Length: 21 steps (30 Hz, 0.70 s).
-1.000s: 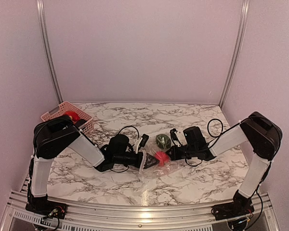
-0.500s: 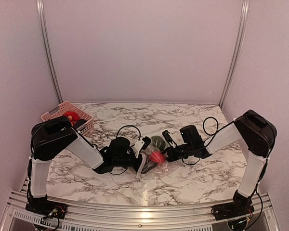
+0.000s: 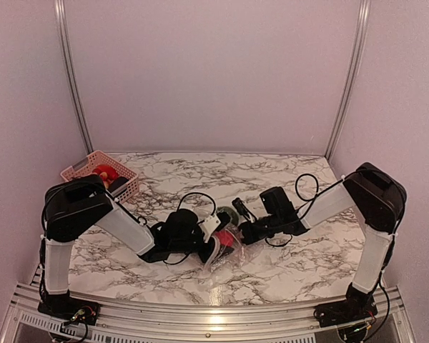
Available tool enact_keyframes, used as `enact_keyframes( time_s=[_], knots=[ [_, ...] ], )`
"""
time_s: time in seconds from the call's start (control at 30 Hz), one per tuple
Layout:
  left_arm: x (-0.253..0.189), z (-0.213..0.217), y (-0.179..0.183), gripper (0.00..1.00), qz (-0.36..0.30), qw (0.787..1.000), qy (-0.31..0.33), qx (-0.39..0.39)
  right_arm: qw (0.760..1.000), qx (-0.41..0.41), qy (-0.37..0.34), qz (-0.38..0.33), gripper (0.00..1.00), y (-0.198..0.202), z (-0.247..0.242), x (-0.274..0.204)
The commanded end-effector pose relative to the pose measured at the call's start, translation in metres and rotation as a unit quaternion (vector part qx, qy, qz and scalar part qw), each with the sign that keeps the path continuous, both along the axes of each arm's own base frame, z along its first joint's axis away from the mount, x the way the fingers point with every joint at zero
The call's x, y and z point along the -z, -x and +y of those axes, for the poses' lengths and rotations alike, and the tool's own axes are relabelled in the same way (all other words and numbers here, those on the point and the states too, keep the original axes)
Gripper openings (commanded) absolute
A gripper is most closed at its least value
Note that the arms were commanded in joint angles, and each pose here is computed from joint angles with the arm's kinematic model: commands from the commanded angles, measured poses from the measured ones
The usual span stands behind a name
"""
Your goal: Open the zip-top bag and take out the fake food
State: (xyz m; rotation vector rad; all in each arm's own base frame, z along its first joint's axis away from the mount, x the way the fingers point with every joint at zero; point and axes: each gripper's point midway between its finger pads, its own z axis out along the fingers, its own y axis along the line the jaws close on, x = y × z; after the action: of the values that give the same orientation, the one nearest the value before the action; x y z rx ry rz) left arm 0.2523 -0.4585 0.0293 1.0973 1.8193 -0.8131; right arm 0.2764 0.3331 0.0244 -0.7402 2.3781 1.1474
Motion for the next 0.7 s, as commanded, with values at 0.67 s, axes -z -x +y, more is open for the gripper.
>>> enact_keyframes(
  time_s=[0.67],
  knots=[
    [-0.051, 0.077, 0.03, 0.54, 0.037, 0.996, 0.038, -0.074, 0.984, 0.178, -0.008, -0.019, 0.0, -0.055, -0.093, -0.021]
  ],
)
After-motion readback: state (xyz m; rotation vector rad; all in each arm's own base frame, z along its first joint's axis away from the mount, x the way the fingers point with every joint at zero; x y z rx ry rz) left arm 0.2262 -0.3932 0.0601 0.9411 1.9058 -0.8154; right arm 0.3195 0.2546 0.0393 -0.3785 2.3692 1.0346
